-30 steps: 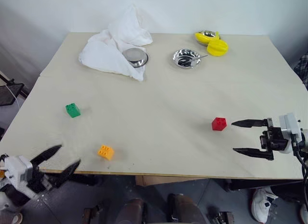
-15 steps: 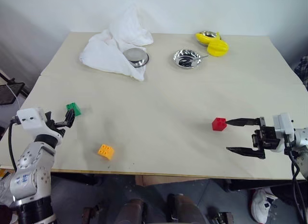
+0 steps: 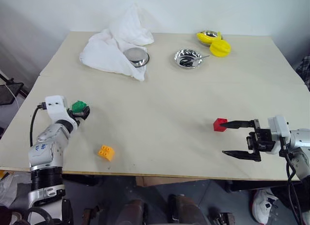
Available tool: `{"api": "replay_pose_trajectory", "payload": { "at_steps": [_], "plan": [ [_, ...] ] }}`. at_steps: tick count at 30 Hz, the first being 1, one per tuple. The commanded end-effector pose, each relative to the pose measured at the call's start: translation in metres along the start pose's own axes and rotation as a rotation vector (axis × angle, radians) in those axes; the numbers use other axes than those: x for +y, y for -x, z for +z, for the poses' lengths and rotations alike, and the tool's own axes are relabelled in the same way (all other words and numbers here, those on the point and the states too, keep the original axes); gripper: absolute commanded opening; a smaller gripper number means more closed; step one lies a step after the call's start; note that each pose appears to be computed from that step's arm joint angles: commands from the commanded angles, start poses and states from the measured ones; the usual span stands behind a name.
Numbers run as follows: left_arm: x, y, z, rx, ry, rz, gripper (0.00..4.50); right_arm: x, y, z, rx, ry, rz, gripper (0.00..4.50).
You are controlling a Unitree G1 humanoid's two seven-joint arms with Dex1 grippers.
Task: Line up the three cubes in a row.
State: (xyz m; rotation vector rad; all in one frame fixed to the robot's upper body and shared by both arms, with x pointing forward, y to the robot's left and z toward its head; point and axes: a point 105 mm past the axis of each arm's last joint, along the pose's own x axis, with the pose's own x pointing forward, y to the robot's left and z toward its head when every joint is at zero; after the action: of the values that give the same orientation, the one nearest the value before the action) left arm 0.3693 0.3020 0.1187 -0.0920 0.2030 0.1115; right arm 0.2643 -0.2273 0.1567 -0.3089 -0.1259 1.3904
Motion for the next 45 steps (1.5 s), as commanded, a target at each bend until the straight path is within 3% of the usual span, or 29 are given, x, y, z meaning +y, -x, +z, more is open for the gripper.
{"api": "replay_pose_trajectory", "payload": {
  "at_steps": [1,10,13,17,21,29,37,45],
  "plan": [
    [0.0,0.001,0.016,-0.05,-0.016,0.004,4.5,0.005,0.0,0.007,-0.02,0.033,0.053,4.44],
    [-0.003,0.001,0.015,-0.06,-0.056,0.001,4.5,0.006,-0.003,0.003,-0.021,0.021,0.05,4.44],
    [-0.005,0.004,0.024,-0.121,-0.099,-0.018,4.5,0.006,-0.003,0.002,-0.017,0.017,0.05,4.44],
    [-0.003,0.03,0.044,-0.316,-0.125,-0.082,4.5,0.009,-0.001,-0.001,0.0,0.0,0.055,4.44],
    [0.011,0.035,0.029,-0.262,-0.175,-0.03,4.5,0.011,-0.001,-0.001,0.006,-0.01,0.06,4.44],
    [0.028,0.036,0.037,-0.324,-0.098,0.09,4.5,0.012,-0.003,-0.004,0.016,-0.016,0.073,4.44],
    [0.034,0.017,0.017,-0.214,-0.117,0.052,4.5,0.013,-0.007,-0.005,0.004,-0.017,0.081,4.44],
    [0.06,0.012,0.02,-0.181,-0.113,0.144,4.5,0.012,-0.011,-0.005,-0.007,-0.014,0.084,4.44]
  ]
}}
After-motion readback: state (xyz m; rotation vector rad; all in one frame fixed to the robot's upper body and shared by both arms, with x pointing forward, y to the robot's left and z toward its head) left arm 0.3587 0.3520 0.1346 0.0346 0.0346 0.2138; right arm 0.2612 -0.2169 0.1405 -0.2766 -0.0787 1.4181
